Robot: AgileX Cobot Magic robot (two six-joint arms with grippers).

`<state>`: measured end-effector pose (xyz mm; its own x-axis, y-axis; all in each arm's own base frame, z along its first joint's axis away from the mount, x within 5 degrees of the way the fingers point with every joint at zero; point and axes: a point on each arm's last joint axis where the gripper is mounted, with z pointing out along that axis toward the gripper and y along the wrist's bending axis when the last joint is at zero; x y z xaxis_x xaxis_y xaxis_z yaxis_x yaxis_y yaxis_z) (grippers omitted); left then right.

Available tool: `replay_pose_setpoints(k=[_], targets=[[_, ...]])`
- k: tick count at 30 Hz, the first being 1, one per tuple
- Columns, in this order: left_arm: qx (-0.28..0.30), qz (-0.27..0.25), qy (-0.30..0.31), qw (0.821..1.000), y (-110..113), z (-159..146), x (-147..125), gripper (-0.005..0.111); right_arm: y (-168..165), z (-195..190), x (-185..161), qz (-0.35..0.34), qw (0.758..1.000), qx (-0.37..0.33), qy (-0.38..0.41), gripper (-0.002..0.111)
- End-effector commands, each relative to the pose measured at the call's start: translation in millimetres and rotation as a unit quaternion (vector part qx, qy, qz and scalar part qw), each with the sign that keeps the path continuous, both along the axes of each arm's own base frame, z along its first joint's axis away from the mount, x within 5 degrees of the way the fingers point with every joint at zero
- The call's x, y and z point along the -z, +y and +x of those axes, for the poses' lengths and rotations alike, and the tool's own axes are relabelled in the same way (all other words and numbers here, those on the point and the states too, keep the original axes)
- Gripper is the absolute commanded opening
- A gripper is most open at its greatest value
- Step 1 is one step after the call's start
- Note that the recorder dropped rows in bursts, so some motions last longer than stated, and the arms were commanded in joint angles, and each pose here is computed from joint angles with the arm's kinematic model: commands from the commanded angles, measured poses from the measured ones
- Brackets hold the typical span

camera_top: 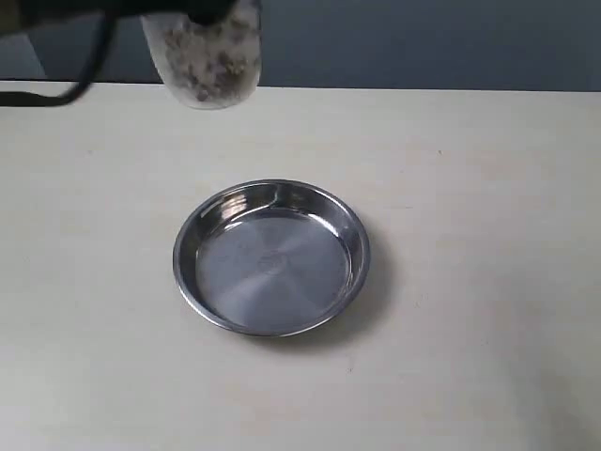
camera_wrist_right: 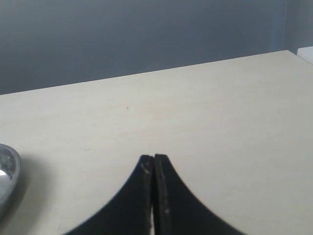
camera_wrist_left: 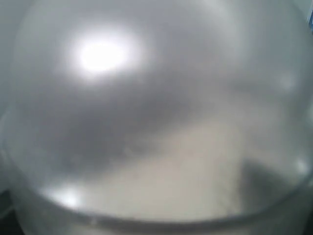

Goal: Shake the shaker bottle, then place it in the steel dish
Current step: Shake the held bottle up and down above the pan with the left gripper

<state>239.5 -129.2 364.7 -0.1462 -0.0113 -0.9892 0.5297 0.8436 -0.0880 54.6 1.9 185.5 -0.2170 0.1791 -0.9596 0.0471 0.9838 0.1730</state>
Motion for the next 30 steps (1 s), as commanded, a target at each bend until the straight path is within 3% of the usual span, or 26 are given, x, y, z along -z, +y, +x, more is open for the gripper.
replay_pose_setpoints(k=[1, 4, 5, 6, 8, 9, 10, 12, 14, 15, 18, 19, 21, 22, 24, 25, 28, 30], targets=[[0.012, 0.023, 0.091, 0.995, -7.3, 2.5, 58.6, 0.000, -0.3, -0.1, -0.5, -0.002, 1.000, 0.002, -0.005, -0.001], [0.026, -0.007, -0.047, 0.999, 0.5, -16.2, -21.7, 0.000, -0.4, -0.1, -0.5, -0.003, 1.000, 0.002, -0.005, -0.001], [0.008, -0.013, -0.044, 0.999, 4.7, -18.1, -26.5, 0.000, -0.5, -0.1, -0.7, -0.003, 1.000, 0.003, -0.007, -0.001], [-0.005, -0.014, -0.013, 1.000, 5.3, -16.9, -12.6, 0.000, -0.4, -0.1, -0.6, -0.003, 1.000, 0.002, -0.006, -0.001], [-0.007, 0.019, 0.087, 0.996, -0.8, -9.1, 50.5, 0.000, -0.4, -0.1, -0.6, -0.003, 1.000, 0.002, -0.006, -0.001], [-0.005, 0.021, 0.122, 0.992, -3.8, -5.6, 69.6, 0.000, -0.4, -0.1, -0.6, -0.003, 1.000, 0.002, -0.006, -0.001], [0.009, 0.015, 0.122, 0.992, -6.8, -5.9, 71.0, 0.000, -0.4, -0.1, -0.6, -0.003, 1.000, 0.002, -0.006, -0.001], [0.046, -0.006, 0.031, 0.998, -7.7, -13.5, 24.2, 0.000, -0.4, -0.1, -0.6, -0.003, 1.000, 0.002, -0.006, -0.001], [0.023, -0.006, -0.054, 0.998, 2.6, -23.0, -25.3, 0.000, -0.5, -0.1, -0.8, -0.003, 1.000, 0.003, -0.007, -0.001], [0.001, -0.008, -0.040, 0.999, 6.1, -21.3, -23.5, 0.000, -0.5, -0.1, -0.8, -0.003, 1.000, 0.003, -0.007, -0.001], [-0.013, 0.032, 0.084, 0.996, 1.4, -7.9, 52.3, 0.000, -0.4, -0.1, -0.6, -0.003, 1.000, 0.002, -0.006, -0.001], [-0.011, 0.029, 0.107, 0.994, -0.1, -7.0, 64.2, 0.000, -0.4, -0.1, -0.6, -0.003, 1.000, 0.002, -0.006, -0.001], [0.023, 0.011, 0.062, 0.998, -3.7, -12.5, 42.8, 0.000, -0.4, -0.1, -0.6, -0.003, 1.000, 0.002, -0.006, -0.001], [0.035, -0.002, 0.008, 0.999, -2.1, -19.2, 13.1, 0.000, -0.4, -0.1, -0.6, -0.003, 1.000, 0.002, -0.006, -0.001], [0.014, -0.008, -0.020, 1.000, 3.7, -21.8, -7.9, 0.000, -0.4, -0.1, -0.5, -0.003, 1.000, 0.002, -0.006, -0.001], [-0.002, -0.010, 0.012, 1.000, 4.5, -19.3, 4.8, 0.000, -0.4, -0.1, -0.5, -0.003, 1.000, 0.002, -0.006, -0.001], [-0.011, 0.048, 0.141, 0.989, 0.3, -12.5, 88.5, 0.000, -0.4, -0.1, -0.5, -0.003, 1.000, 0.002, -0.006, -0.001], [-0.003, 0.029, 0.154, 0.988, -2.5, -12.3, 92.4, 0.000, -0.4, -0.1, -0.5, -0.003, 1.000, 0.002, -0.006, -0.001]])
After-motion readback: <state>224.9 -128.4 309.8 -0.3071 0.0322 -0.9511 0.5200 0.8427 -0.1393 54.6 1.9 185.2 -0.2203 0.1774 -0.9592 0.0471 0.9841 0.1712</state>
